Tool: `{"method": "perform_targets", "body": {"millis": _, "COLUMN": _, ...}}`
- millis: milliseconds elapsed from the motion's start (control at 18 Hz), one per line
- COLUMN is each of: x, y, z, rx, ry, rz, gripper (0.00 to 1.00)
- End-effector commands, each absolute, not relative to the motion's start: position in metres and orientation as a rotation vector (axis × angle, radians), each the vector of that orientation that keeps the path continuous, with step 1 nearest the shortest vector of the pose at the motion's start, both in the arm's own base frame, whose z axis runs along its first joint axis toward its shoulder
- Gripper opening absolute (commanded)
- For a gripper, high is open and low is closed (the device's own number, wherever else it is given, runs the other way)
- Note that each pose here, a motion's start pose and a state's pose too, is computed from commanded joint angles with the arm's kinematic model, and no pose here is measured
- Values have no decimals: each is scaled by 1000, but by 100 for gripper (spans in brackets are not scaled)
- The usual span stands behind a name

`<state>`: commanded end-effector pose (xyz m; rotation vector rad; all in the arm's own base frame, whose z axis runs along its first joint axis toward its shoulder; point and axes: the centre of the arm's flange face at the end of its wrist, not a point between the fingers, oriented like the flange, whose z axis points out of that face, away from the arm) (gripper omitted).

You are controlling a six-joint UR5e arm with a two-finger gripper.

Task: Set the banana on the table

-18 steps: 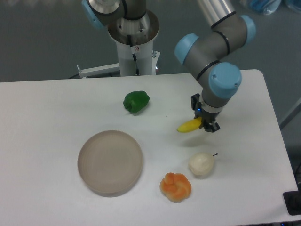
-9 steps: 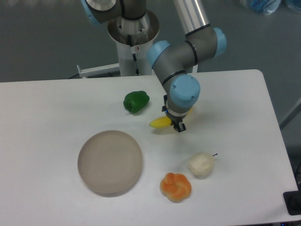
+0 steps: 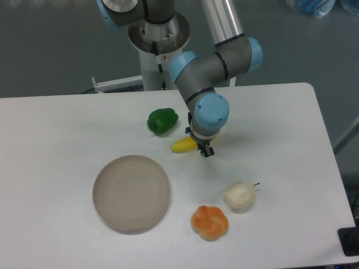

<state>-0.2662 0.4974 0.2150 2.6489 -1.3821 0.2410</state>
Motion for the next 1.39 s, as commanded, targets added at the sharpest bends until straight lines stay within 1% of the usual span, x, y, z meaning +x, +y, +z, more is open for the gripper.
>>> {"method": "perform_targets", "body": {"millis": 111, "x": -274, "y": 502, "z": 227, "rx": 2667, "ry": -1382, "rz": 195, "gripper": 100}}
{"method": "perform_targets", "body": {"millis": 167, "x": -282, "y": 509, "z": 240, "rx": 2684, "ry": -1383, "rz": 147, "gripper": 100}}
{"method": "perform_targets", "body": {"millis": 333, "x": -332, "y": 526, "z": 280, "rx": 2756, "ry": -1325, "rz": 13, "gripper": 100}}
{"method": "perform_targets", "body": {"millis": 444, "x": -357, "y": 528, "z": 291, "rx": 2806, "ry": -1265, "rz": -28, "gripper": 100}}
{"method": "perform_targets", "body": {"millis": 556, "x": -385, "y": 544, "z": 300, "rx": 2820, "ry": -1248, "rz": -84, "gripper": 100}}
{"method": "perform_targets", "body": {"millis": 722, "x": -412, "y": 569, "z": 307, "rx": 2850, "ry": -1233, "rz": -145, "gripper": 100}}
{"method": "perform_targets", "body": {"millis": 889, "x": -427, "y": 582, "z": 288, "rx": 2852, "ry": -1222, "rz": -130, "gripper": 100}}
{"method": "perform_targets", "body": {"millis": 1000, "x": -433, "y": 587, "z": 285, "rx": 2858, "ry": -1225, "rz": -131, "gripper": 100}}
{"method": "perform_targets", "body": {"millis": 1167, "x": -438, "y": 586, "z": 284, "rx": 2942, "ry": -1234, "rz": -88, "gripper": 100}}
{"method": "perform_targets", "body": {"millis": 1389, "x": -441, "y": 582, "z": 284, "rx": 2934, "ry": -1224, "rz": -84, "gripper": 100}}
